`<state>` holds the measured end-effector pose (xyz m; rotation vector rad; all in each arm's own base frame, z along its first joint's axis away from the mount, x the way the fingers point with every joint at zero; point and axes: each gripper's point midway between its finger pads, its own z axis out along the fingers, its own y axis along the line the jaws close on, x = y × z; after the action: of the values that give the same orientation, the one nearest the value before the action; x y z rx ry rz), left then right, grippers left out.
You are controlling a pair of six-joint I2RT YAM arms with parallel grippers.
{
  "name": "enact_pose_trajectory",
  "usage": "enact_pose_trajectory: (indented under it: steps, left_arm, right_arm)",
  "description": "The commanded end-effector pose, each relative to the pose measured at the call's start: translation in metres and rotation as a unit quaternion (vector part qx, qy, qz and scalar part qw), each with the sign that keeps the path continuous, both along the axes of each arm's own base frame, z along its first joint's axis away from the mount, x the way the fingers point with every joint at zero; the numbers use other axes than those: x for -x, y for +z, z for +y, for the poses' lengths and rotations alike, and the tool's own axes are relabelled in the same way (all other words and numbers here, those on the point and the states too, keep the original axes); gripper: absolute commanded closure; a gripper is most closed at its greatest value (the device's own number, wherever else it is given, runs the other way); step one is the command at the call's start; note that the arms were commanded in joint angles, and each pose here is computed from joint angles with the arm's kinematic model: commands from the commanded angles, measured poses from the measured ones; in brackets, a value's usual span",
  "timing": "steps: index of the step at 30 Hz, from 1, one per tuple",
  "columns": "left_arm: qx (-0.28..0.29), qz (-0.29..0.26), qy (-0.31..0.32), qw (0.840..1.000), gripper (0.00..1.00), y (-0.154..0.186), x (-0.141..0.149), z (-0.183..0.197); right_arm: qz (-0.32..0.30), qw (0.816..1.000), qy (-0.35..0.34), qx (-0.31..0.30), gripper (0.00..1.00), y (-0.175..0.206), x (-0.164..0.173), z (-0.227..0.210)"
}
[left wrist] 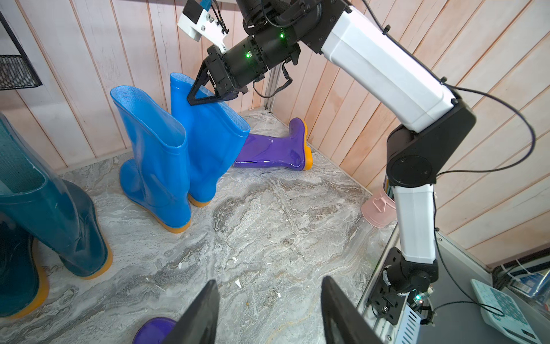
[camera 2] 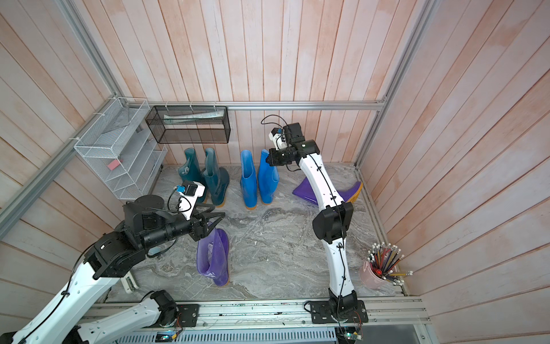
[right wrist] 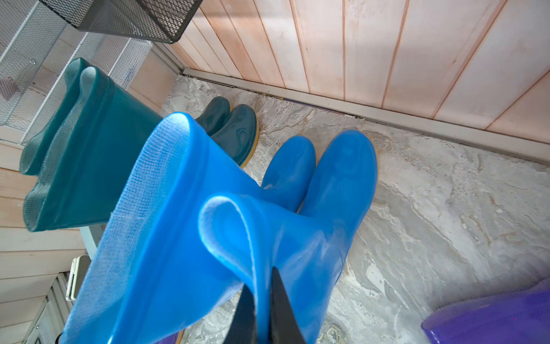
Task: Match and arrange rain boots in pairs
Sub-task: Pair a pair of rain boots at the center of the board.
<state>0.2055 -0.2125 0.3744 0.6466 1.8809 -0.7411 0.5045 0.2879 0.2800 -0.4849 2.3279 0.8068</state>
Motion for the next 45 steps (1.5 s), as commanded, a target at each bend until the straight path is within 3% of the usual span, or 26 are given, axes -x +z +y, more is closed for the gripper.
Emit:
enact_pose_trajectory:
  steps: [1, 15, 19, 24, 33, 45]
  left_arm:
    - [0.008, -0.011, 0.005, 1.0, 0.44, 0.012, 0.003, 0.004]
    - [0.0, -0.006, 0.035, 0.999, 0.43, 0.011, 0.001, 0.015]
    - [-0.047, 0.042, 0.128, 0.99, 0.43, 0.005, -0.015, 0.041]
    - [-0.08, 0.081, 0.168, 0.979, 0.43, -0.001, -0.019, 0.053]
    - [-0.065, 0.103, 0.159, 0.98, 0.42, 0.002, -0.007, 0.054]
    - [-0.044, 0.129, 0.116, 0.984, 0.36, 0.002, 0.011, 0.045]
  right_arm:
    - [-0.031, 0.998, 0.026, -0.048, 1.0, 0.03, 0.004, 0.02]
    - [-0.019, 0.999, 0.02, -0.043, 1.0, 0.017, 0.001, 0.027]
    - [-0.02, 0.999, 0.018, -0.04, 0.88, 0.017, 0.001, 0.026]
    - [-0.027, 0.999, 0.015, -0.041, 0.76, 0.023, 0.002, 0.024]
    - [-0.037, 0.999, 0.011, -0.039, 0.6, 0.033, 0.005, 0.02]
    - [-0.047, 0.998, 0.009, -0.04, 0.5, 0.043, 0.008, 0.016]
